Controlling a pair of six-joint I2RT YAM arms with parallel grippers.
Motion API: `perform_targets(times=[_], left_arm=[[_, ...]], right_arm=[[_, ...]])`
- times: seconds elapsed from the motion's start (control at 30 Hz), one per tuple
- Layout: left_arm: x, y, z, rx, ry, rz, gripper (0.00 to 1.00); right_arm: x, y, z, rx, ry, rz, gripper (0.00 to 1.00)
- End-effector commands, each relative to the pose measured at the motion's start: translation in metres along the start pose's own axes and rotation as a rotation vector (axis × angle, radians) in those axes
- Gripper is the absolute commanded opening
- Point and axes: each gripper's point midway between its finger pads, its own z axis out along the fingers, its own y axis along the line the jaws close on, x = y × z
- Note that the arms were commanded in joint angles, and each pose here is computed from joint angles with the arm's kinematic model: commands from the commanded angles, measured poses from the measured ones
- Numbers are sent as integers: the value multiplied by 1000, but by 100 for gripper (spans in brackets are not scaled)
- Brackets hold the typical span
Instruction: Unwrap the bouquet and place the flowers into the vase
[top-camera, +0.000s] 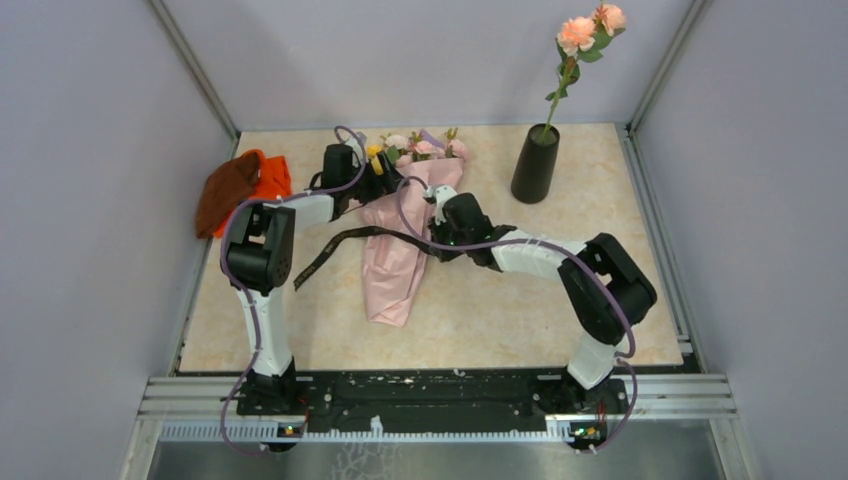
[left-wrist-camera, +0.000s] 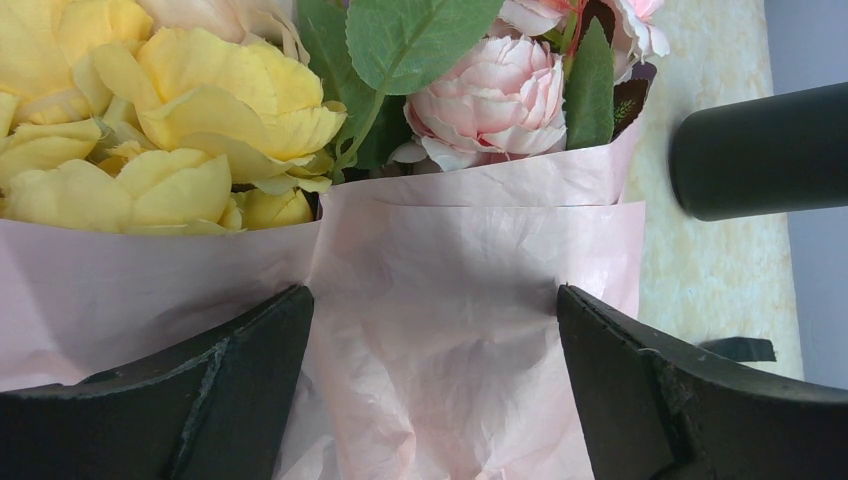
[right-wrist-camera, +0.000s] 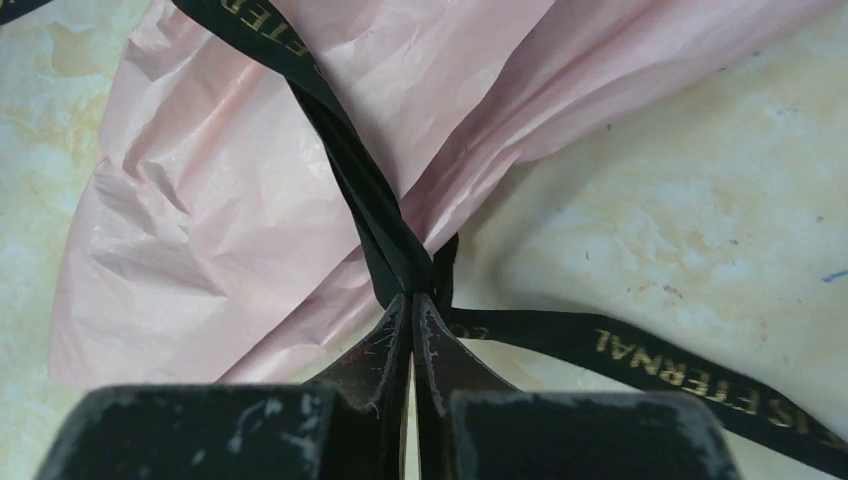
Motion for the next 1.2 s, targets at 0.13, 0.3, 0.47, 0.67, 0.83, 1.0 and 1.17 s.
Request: perform_targets(times=[0.13, 0.3, 0.47, 0.67, 0.83, 1.0, 1.17], left_arm=[[24, 24, 1, -55, 61, -32, 99], [19, 24, -1, -61, 49, -27, 99], [17, 25, 0, -60, 47, -27, 99], [18, 26, 1, -58, 51, -31, 99], [19, 25, 0, -54, 53, -31, 99], [18, 23, -1, -50, 53, -31, 99], [16, 23, -2, -49, 47, -31, 99]], right_arm=[[-64, -5, -63, 36, -225, 9, 0], [-71, -25, -92, 95, -277, 37, 0], [-79, -46, -123, 162, -338, 61, 0], [-97, -76, -170, 262, -430, 113, 0], [-118, -98, -209, 351, -519, 160, 0], [-145, -119, -253, 430, -617, 212, 0], [-180, -135, -300, 484, -710, 232, 0]])
